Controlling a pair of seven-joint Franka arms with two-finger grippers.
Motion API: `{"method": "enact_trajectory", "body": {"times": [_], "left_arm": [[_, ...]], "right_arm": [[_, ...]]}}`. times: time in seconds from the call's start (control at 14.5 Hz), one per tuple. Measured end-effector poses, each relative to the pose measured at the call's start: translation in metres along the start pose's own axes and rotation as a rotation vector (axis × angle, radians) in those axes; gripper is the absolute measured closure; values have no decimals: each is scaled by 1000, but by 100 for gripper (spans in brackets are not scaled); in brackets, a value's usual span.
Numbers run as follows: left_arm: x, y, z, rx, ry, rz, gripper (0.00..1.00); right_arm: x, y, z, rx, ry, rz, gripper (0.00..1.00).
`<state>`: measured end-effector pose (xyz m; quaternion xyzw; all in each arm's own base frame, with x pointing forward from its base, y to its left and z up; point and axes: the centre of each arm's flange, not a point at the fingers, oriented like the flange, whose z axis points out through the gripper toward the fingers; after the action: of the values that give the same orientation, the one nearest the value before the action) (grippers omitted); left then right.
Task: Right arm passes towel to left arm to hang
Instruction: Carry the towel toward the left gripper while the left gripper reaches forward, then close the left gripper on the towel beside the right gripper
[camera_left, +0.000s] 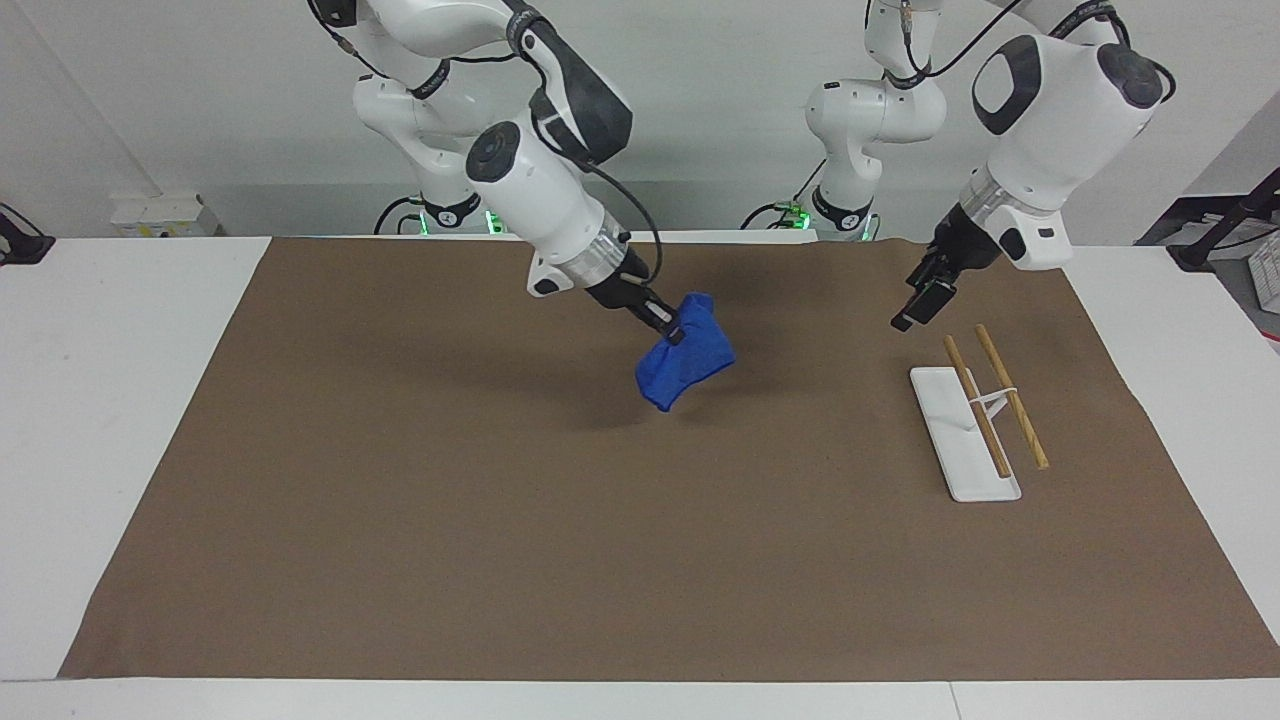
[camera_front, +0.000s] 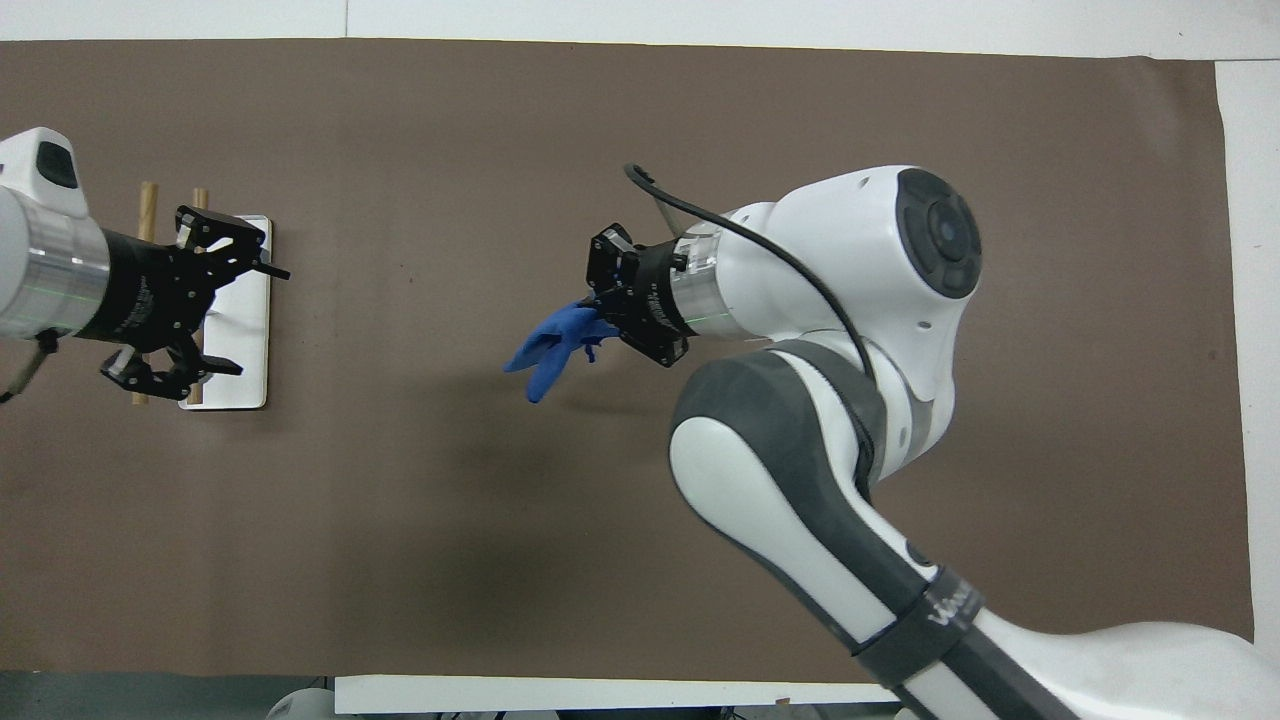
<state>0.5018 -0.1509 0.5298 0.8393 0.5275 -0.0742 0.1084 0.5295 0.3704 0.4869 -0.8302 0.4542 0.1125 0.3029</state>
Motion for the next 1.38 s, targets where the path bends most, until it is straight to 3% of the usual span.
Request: {"method": "enact_trajectory", "body": {"times": [0.21,0.41,0.69,1.38], "left_arm": [[-20,2,23,-29,-18,-182,0],[-31,-1,37,-18,-20,-272,0],[-38,-7,47,-58,-14,-308,0],[-57,-21,70,-64,-14,-418,0]], "right_arm": [[-41,-2,22,63,-45,64,95],[-62,0,31,66,-75,88,95],[-62,-1,31,67,-78,92,95],[-63,-11,22,91,-88,93,95]]}}
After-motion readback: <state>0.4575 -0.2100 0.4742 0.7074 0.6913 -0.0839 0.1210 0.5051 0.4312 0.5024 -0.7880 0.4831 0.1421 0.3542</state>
